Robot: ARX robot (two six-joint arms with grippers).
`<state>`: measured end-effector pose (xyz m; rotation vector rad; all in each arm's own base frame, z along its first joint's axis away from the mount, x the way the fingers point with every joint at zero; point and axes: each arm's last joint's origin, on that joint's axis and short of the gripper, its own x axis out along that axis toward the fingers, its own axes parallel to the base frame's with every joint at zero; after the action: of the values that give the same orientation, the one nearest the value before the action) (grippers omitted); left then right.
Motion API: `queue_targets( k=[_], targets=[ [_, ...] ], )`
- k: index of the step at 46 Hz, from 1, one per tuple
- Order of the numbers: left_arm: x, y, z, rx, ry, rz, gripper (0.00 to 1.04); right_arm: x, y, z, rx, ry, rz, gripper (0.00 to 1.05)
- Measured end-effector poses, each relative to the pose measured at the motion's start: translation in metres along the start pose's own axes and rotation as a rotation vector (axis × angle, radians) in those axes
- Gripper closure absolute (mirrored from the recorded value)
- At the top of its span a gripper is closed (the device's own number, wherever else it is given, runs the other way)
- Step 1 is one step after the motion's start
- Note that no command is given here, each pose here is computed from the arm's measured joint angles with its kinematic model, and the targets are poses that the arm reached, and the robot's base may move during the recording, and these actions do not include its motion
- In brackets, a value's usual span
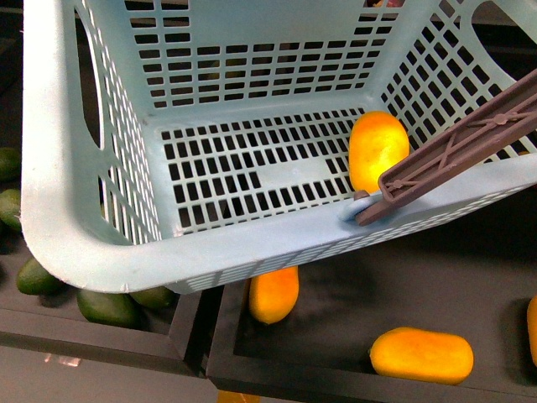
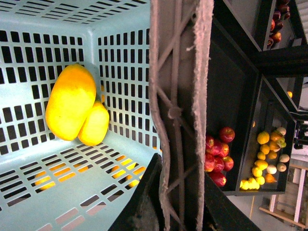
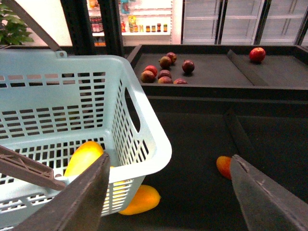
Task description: Pick lemon and mango into basket
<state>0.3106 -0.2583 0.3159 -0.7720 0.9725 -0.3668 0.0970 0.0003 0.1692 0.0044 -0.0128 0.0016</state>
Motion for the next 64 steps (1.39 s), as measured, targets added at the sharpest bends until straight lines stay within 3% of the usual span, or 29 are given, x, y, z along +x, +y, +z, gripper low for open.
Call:
queue_targets(
  k=[7,64],
  targets=[
    [0.0,0.0,0.0,0.0,0.0,0.0,0.97,0.0,0.0,0.0,0.0,0.0,0.0,0.07],
    [0.0005,0.0,-0.0004,0.002,0.001,0.001,0.97,-0.0002,0.0,0.0,-0.002,0.0,0.0,0.09]
  ],
)
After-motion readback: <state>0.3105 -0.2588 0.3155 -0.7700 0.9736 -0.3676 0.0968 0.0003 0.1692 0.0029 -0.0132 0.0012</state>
